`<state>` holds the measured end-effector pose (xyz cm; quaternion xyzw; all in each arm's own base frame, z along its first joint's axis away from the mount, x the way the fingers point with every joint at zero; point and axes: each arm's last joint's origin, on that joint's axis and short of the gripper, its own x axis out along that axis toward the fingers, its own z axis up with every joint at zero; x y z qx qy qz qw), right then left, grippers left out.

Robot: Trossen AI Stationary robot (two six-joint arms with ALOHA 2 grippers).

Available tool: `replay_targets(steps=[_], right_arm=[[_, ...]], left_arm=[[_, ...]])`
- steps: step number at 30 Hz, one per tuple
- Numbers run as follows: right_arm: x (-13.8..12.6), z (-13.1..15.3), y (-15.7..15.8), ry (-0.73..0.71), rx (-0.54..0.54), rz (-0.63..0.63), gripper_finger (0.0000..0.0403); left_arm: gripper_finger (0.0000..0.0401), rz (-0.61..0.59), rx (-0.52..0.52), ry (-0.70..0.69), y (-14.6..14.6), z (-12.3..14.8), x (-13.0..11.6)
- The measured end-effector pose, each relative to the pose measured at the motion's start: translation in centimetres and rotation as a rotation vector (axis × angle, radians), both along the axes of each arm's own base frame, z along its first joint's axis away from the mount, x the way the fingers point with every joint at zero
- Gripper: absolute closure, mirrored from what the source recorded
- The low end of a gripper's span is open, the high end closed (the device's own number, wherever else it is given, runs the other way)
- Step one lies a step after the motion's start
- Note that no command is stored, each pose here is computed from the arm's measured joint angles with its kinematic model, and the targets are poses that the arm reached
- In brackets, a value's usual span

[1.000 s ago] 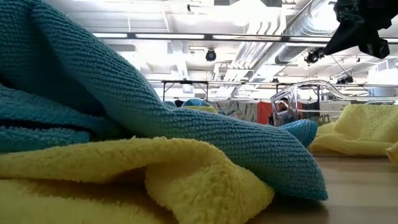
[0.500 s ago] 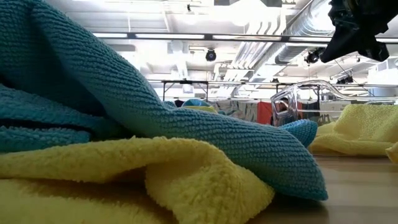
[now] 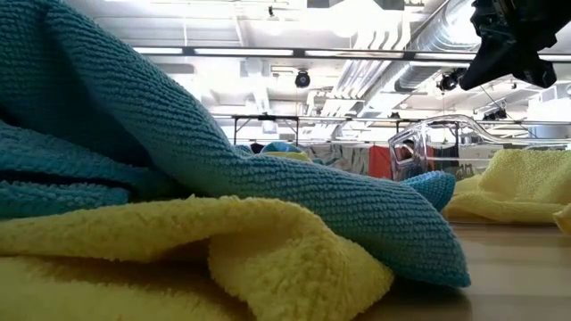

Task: Sort microfiber towel by color & place in baskets
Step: Put the blue microfiber towel into the left transparent bin

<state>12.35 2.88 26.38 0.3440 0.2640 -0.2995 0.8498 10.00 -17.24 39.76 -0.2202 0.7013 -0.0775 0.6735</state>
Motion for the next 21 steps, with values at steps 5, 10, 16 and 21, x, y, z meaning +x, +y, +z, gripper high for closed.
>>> replay_targets(steps=[5, 10, 16, 21], right_arm=[[0.0, 0.0, 0.0, 0.002, -0.004, 0.004, 0.0403], [0.0, 0.0, 0.0, -0.001, -0.003, 0.004, 0.0403], [0.0, 0.0, 0.0, -0.002, -0.001, 0.005, 0.0403], [0.0, 0.0, 0.0, -0.002, -0.001, 0.004, 0.0403]], left_arm=[[0.0401, 0.006, 0.184, -0.166, 1.0, -0.7, 0.7], [0.0401, 0.011, 0.252, -0.164, 0.8, -1.9, 1.2], [0.0401, -0.145, 0.098, -0.029, -1.2, -5.5, 1.7], [0.0401, -0.143, 0.262, -0.042, -0.7, -8.9, 1.9]])
